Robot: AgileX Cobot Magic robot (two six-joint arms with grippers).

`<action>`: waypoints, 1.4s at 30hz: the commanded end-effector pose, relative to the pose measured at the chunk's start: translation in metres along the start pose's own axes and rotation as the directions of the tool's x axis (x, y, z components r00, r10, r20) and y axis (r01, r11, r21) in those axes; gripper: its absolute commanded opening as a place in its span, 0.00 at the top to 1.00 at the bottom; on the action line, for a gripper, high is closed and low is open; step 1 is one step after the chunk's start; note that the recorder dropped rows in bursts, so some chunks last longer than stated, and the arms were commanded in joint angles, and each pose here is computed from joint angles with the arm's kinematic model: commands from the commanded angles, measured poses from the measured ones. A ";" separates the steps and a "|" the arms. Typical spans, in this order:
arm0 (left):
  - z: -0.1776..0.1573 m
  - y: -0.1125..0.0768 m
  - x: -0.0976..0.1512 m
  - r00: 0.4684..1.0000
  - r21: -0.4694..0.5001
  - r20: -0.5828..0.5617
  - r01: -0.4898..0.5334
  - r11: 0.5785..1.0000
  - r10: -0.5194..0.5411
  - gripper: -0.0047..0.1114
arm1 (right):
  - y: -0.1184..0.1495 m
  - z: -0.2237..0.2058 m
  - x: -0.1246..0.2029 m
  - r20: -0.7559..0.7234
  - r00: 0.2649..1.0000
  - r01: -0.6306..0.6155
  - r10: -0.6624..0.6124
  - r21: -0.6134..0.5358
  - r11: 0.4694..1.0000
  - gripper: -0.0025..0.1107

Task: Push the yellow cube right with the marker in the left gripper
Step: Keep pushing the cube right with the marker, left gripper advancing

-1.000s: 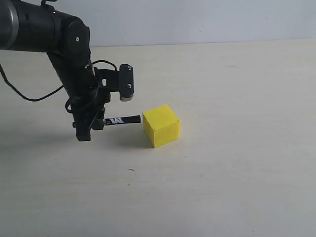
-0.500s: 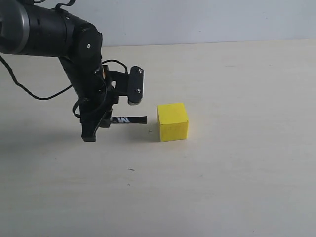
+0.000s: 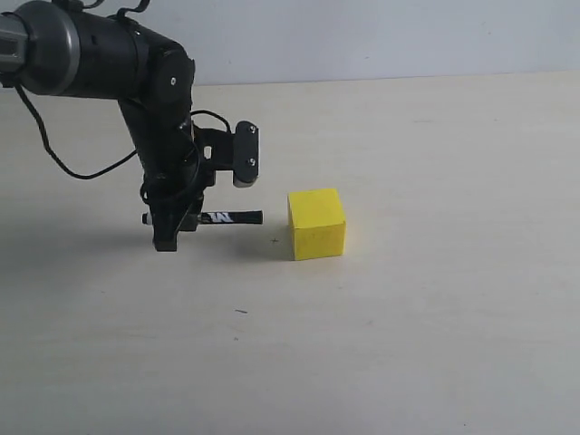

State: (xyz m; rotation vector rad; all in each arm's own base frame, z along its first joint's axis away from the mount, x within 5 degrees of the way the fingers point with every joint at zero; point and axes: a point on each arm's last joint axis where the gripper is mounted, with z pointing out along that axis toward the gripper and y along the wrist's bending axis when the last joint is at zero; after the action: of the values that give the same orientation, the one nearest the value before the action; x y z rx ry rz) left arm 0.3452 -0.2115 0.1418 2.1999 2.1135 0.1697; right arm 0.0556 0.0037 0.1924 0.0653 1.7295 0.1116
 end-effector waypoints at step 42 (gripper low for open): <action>-0.001 -0.007 -0.096 0.981 -0.025 0.106 -0.158 0.987 0.160 0.96 | 0.000 0.000 0.001 0.006 1.000 0.005 -0.005 0.004 1.000 0.98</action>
State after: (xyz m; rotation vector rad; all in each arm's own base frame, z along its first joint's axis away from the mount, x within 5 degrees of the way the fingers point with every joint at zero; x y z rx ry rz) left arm 0.3409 -0.2913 0.1404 2.3073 1.8937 0.1093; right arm 0.0556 0.0037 0.1924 0.0653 1.7295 0.1116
